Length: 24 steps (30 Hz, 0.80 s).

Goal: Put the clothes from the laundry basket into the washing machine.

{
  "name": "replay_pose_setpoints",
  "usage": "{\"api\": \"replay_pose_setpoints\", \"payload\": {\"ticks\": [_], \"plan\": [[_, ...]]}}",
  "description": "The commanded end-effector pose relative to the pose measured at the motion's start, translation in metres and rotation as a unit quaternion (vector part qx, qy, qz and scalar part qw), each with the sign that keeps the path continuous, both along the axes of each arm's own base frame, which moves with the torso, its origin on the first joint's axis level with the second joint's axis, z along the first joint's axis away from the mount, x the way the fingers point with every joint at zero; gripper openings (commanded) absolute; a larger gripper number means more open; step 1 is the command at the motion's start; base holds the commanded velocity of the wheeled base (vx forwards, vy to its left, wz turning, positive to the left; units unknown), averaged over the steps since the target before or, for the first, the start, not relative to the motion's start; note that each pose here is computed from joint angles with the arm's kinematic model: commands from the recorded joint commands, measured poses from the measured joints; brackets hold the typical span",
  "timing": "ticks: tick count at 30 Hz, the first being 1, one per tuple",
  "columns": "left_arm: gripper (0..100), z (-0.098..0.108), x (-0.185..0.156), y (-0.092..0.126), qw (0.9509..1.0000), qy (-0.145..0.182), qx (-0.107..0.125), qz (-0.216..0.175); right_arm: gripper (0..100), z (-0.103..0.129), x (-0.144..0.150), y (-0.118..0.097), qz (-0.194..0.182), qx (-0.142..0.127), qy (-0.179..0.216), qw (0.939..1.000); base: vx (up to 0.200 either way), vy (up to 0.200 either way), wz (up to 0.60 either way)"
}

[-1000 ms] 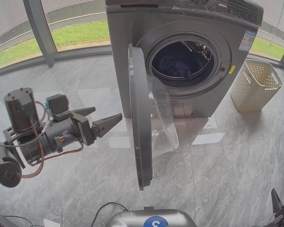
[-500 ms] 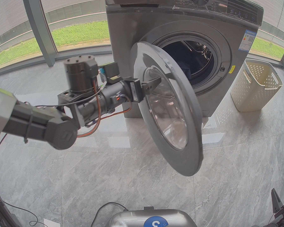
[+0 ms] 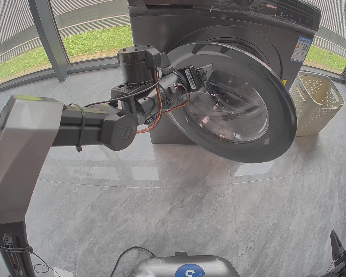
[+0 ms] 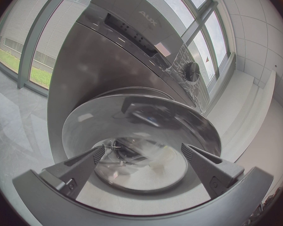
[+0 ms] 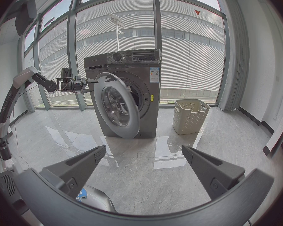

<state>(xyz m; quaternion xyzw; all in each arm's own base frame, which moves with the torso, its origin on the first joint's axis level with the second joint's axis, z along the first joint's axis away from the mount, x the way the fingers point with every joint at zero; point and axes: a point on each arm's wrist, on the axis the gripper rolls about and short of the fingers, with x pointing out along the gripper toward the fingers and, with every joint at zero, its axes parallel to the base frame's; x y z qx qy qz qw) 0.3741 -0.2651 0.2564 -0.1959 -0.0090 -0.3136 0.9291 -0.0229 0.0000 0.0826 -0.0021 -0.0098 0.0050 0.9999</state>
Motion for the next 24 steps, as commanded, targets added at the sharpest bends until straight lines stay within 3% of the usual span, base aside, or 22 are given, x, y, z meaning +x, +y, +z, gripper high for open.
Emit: {"api": "replay_pose_setpoints", "payload": {"ticks": [1, 3, 4, 5, 6, 9, 13, 15, 16, 18, 20, 24], "plan": [[100, -0.026, -0.07, 0.049, 0.992, 0.114, 0.053, 0.009, 100, -0.005, 0.0, 0.0, 0.0, 0.0, 0.001, 1.0, 0.0, 0.0, 0.0], [100, -0.025, -0.092, 0.064, 0.9907, 0.122, 0.06, 0.008, 100, -0.005, 0.0, 0.0, 0.0, 0.0, 0.001, 1.0, 0.0, 0.0, 0.0], [100, -0.026, -0.118, 0.082, 0.9893, 0.129, 0.068, 0.003, 100, -0.005, 0.0, 0.0, 0.0, 0.0, 0.001, 1.0, 0.0, 0.0, 0.0], [100, -0.026, -0.118, 0.082, 0.9893, 0.129, 0.068, 0.003, 100, -0.005, 0.0, 0.0, 0.0, 0.0, 0.001, 1.0, 0.0, 0.0, 0.0], [100, -0.029, -0.15, 0.105, 0.9882, 0.13, 0.081, -0.002, 100, -0.005, 0.0, 0.0, 0.0, 0.0, 0.001, 1.0, 0.0, 0.0, 0.0], [100, -0.04, -0.184, 0.128, 0.9864, 0.125, 0.106, -0.008, 100, -0.005, 0.0, 0.0, 0.0, 0.0, 0.001, 1.0, 0.0, 0.0, 0.0], [100, -0.065, -0.252, 0.178, 0.9839, 0.081, 0.159, -0.008, 100, -0.005, 0.0, 0.0, 0.0, 0.0, 0.001, 1.0, 0.0, 0.0, 0.0], [100, -0.067, -0.257, 0.181, 0.9838, 0.076, 0.162, -0.008, 100, -0.005, 0.0, 0.0, 0.0, 0.0, 0.001, 1.0, 0.0, 0.0, 0.0], [100, -0.082, -0.292, 0.207, 0.9828, 0.033, 0.181, -0.002, 100, -0.005, 0.0, 0.0, 0.0, 0.0, 0.001, 1.0, 0.0, 0.0, 0.0], [100, -0.095, -0.315, 0.222, 0.9834, 0.008, 0.181, -0.004, 100, -0.005, 0.0, 0.0, 0.0, 0.0, 0.001, 1.0, 0.0, 0.0, 0.0], [100, -0.104, -0.327, 0.231, 0.9835, -0.001, 0.181, -0.003, 100, -0.005, 0.0, 0.0, 0.0, 0.0, 0.001, 1.0, 0.0, 0.0, 0.0], [100, -0.132, -0.35, 0.25, 0.9779, 0.016, 0.207, 0.025, 100, -0.005, 0.0, 0.0, 0.0, 0.0, 0.001, 1.0, 0.0, 0.0, 0.0]]}}
